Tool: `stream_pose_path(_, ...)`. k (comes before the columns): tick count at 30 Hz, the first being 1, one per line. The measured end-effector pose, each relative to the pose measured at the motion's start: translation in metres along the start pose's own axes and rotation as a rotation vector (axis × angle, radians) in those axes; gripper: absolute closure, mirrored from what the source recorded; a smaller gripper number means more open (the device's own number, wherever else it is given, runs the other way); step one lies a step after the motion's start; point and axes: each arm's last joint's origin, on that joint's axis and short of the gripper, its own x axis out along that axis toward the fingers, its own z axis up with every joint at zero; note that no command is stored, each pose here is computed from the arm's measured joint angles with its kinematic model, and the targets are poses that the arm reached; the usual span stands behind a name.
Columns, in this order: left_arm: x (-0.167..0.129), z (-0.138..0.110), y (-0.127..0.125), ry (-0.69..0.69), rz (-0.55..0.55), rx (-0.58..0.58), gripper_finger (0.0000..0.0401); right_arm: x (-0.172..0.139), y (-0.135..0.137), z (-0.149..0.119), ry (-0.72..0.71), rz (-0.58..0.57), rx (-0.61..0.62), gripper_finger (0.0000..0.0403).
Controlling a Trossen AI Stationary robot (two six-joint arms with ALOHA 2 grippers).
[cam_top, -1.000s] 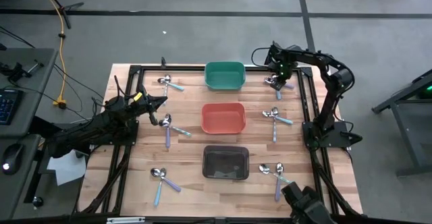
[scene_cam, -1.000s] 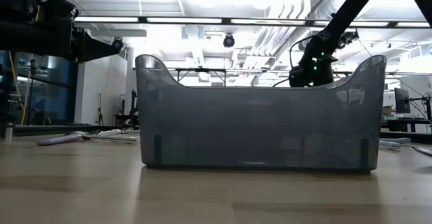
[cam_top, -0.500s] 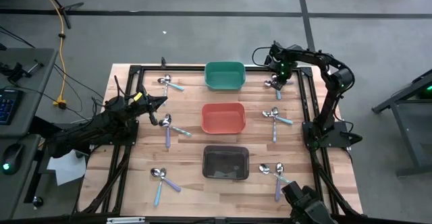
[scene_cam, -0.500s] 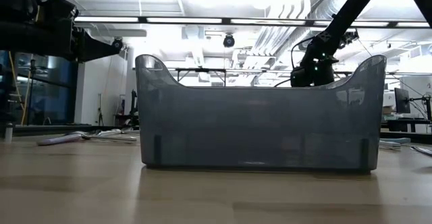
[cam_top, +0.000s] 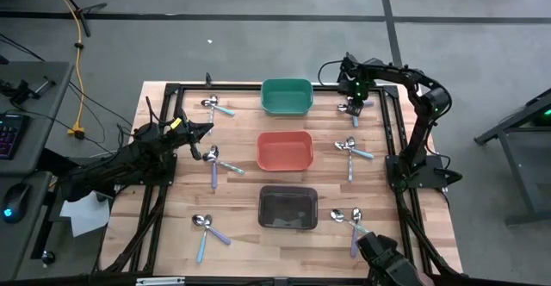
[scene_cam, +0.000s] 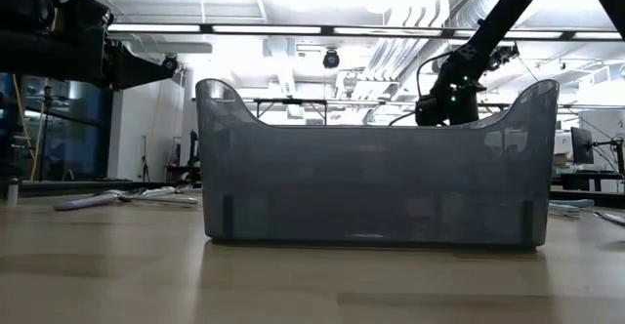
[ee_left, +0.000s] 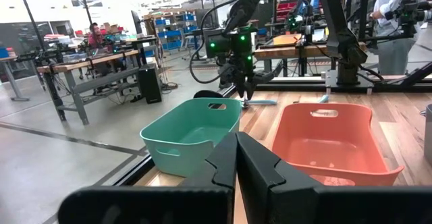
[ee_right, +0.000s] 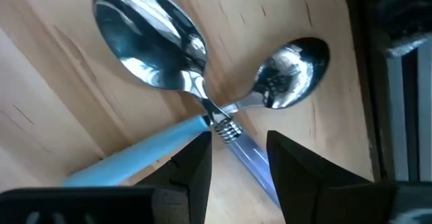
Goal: Sort silverware by color (type)
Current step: Put the top right violet spoon into the orange bin
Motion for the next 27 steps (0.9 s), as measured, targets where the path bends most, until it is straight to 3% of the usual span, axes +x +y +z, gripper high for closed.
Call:
stream_pose_path(15,0.000,0.000,0.000,0.000,0.001,0.000,0.0400,0.013,0.009,-0.003,0.006,-0.038,-0.041,0.0278)
stream_pose_path(27,0.000,0.000,0.000,0.000,0.000,0.000,0.0400,0.014,0.009,-0.003,-0.007,-0.013,0.010,0.0392)
